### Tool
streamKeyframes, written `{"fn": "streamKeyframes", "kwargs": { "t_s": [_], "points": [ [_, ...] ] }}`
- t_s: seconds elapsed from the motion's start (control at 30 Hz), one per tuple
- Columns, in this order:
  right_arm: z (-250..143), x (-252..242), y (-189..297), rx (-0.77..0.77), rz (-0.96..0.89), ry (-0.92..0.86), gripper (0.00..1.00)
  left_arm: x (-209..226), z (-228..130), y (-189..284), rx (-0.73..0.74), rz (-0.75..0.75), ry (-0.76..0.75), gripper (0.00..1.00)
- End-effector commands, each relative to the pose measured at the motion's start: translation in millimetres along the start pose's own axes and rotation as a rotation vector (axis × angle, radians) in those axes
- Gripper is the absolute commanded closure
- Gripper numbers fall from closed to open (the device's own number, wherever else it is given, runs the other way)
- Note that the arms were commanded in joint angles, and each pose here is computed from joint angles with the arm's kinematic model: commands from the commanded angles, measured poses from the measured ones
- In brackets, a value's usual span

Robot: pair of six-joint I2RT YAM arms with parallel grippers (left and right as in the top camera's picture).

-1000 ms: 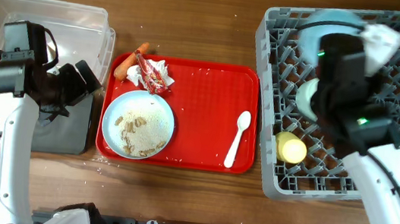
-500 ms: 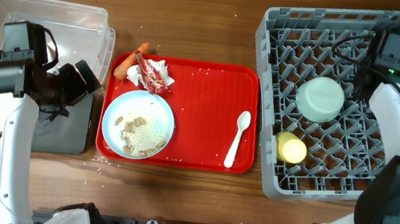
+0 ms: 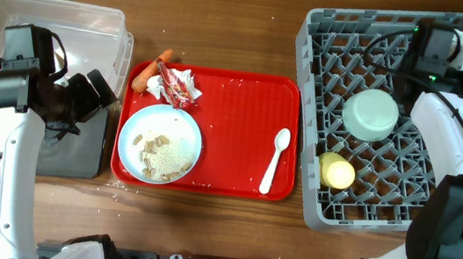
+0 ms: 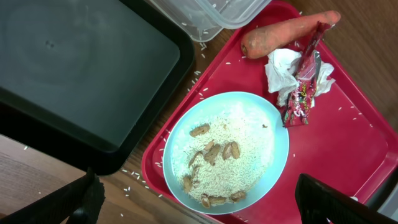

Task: Sort waste into correct bins and load items into the dishwasher rack

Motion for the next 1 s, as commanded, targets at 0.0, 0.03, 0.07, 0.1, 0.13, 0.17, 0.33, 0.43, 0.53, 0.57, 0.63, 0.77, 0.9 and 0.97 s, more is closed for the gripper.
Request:
{"fn": "streamKeyframes", "kwargs": {
  "t_s": [0.0, 0.03, 0.07, 0.1, 0.13, 0.17, 0.33, 0.43, 0.53, 0.57, 0.63, 0.77, 0.9, 0.97],
  "points": [
    [-6.9, 0.1, -9.6, 0.031, -0.013, 0.077, 0.96, -0.2, 3.0, 5.2, -0.021, -0.007, 0.018, 0.00],
    [-7.5, 1.8, -9.8, 0.030, -0.008, 0.081, 0.96, -0.2, 3.0, 5.2, -0.021, -0.007, 0.018, 0.00],
    [-8.4, 4.9, -10.1, 0.027, 0.002, 0.096, 0.96, -0.2, 3.0, 5.2, -0.021, -0.007, 0.018, 0.00],
    [-9.4, 8.5, -10.4, 0.023, 0.013, 0.112, 0.96, -0.2, 3.0, 5.2, -0.021, -0.007, 0.018, 0.00],
    [-11.5, 11.0, -10.9, 0.025, 0.014, 0.119, 0.96, -0.2, 3.0, 5.2, -0.021, -0.007, 0.018, 0.00],
    [-13.6, 13.3, -11.4, 0.027, 0.015, 0.126, 0.96, -0.2, 3.0, 5.2, -0.021, -0.007, 0.018, 0.00],
    [-18.4, 20.2, -12.7, 0.024, 0.015, 0.169, 0.96, -0.2, 3.0, 5.2, -0.021, -0.007, 0.018, 0.00],
    [-11.5, 30.5, -7.6, -0.017, 0.064, 0.178, 0.96, -0.2, 3.0, 5.2, -0.021, -0.007, 0.018, 0.00],
    [-0.9, 46.4, 5.2, -0.080, 0.132, 0.191, 0.95, -0.2, 3.0, 5.2, -0.021, -0.007, 0.018, 0.00],
    [1.4, 49.2, 8.3, -0.092, 0.143, 0.192, 0.94, -0.2, 3.0, 5.2, -0.021, -0.007, 0.018, 0.00],
    [1.7, 50.0, 9.1, -0.094, 0.146, 0.183, 0.75, -0.2, 3.0, 5.2, -0.021, -0.007, 0.018, 0.00],
    [-4.2, 54.8, 19.8, -0.086, 0.176, 0.164, 0.44, -0.2, 3.0, 5.2, -0.021, -0.007, 0.018, 0.00],
    [17.1, 58.5, 65.6, -0.233, 0.333, 0.089, 0.38, -0.2, 3.0, 5.2, -0.021, -0.007, 0.018, 0.00],
    [26.5, 52.4, 90.4, -0.313, 0.420, 0.038, 0.36, -0.2, 3.0, 5.2, -0.021, -0.007, 0.018, 0.00]
  ]
}}
Point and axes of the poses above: each gripper's point midway between its finger pads, its own y axis back along the fingers, its own x axis along the line the jaws close on, z = x × y, the point moved 1 cm from there along y, back along the fingers, and after that the axes turned 9 degrees about y, right-handed, at the moved point
